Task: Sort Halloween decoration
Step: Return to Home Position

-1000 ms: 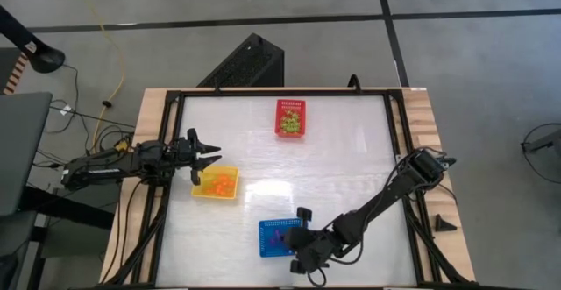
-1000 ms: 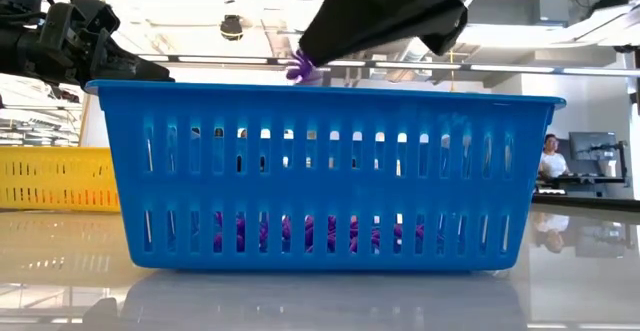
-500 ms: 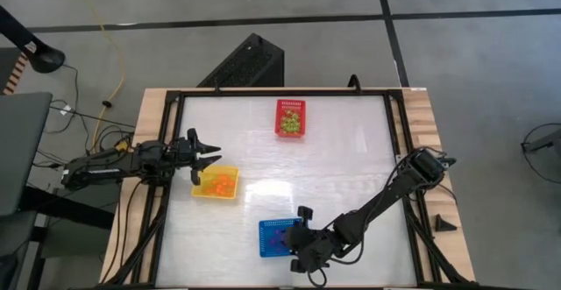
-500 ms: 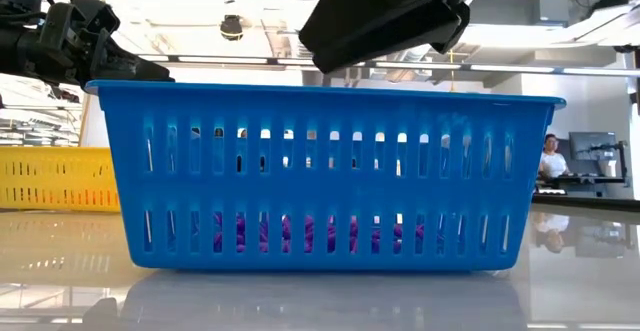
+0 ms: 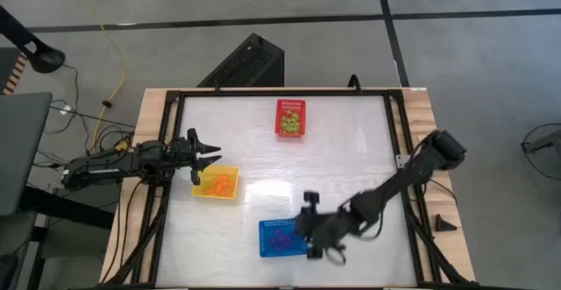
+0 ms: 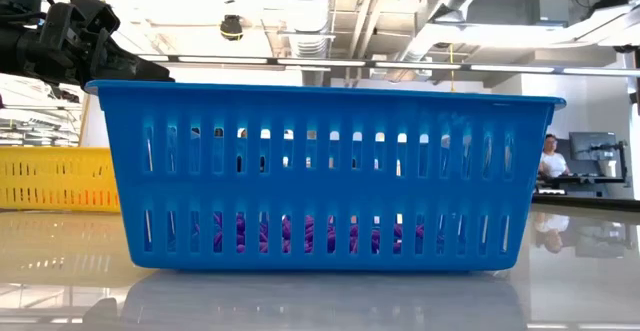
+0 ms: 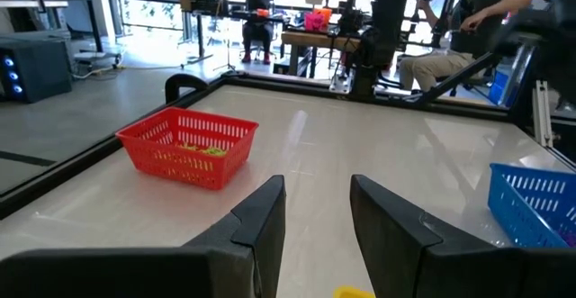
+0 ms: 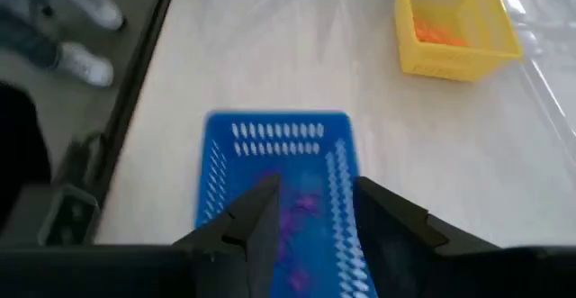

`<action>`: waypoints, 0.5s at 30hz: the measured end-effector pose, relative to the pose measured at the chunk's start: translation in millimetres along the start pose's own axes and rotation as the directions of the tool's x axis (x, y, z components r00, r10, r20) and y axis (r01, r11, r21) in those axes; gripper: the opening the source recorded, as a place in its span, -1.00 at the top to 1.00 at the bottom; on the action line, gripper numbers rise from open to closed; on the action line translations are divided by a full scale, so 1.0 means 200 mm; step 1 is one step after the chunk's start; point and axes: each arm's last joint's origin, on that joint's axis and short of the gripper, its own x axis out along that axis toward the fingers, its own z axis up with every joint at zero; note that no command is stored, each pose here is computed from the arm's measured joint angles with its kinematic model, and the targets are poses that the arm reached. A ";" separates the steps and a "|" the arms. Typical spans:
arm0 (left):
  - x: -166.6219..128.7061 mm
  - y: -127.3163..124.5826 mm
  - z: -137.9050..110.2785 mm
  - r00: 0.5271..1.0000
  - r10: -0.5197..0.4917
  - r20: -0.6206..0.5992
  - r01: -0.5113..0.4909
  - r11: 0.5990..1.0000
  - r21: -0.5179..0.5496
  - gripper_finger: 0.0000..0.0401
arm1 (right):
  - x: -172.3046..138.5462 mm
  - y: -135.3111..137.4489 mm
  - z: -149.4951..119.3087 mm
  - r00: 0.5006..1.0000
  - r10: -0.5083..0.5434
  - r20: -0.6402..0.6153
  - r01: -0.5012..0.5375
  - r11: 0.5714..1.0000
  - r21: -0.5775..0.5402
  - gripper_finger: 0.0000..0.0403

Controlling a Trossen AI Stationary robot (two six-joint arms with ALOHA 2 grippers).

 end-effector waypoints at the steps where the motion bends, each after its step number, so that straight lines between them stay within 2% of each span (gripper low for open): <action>1: 0.00 0.00 0.00 1.000 0.000 0.000 0.000 1.000 0.000 0.42 | -0.02 -0.04 0.00 1.000 0.007 -0.006 -0.008 1.000 -0.014 0.15; 4: 0.00 0.00 0.00 1.000 0.000 0.000 0.000 1.000 0.000 0.42 | -0.04 -0.21 -0.04 0.999 0.030 0.027 -0.031 1.000 0.002 0.17; 8: 0.00 0.00 0.00 1.000 0.000 0.001 0.000 1.000 0.000 0.42 | -0.04 -0.49 -0.16 0.983 0.100 0.152 -0.108 0.993 0.041 0.17; 11: 0.00 0.00 0.00 1.000 0.000 0.000 0.000 1.000 0.000 0.42 | -0.03 -0.69 -0.25 0.942 0.126 0.310 -0.155 0.985 0.071 0.17; 15: 0.00 0.00 0.00 1.000 0.000 0.000 0.000 1.000 0.000 0.42 | -0.03 -0.90 -0.32 0.879 0.063 0.472 -0.145 0.980 0.139 0.17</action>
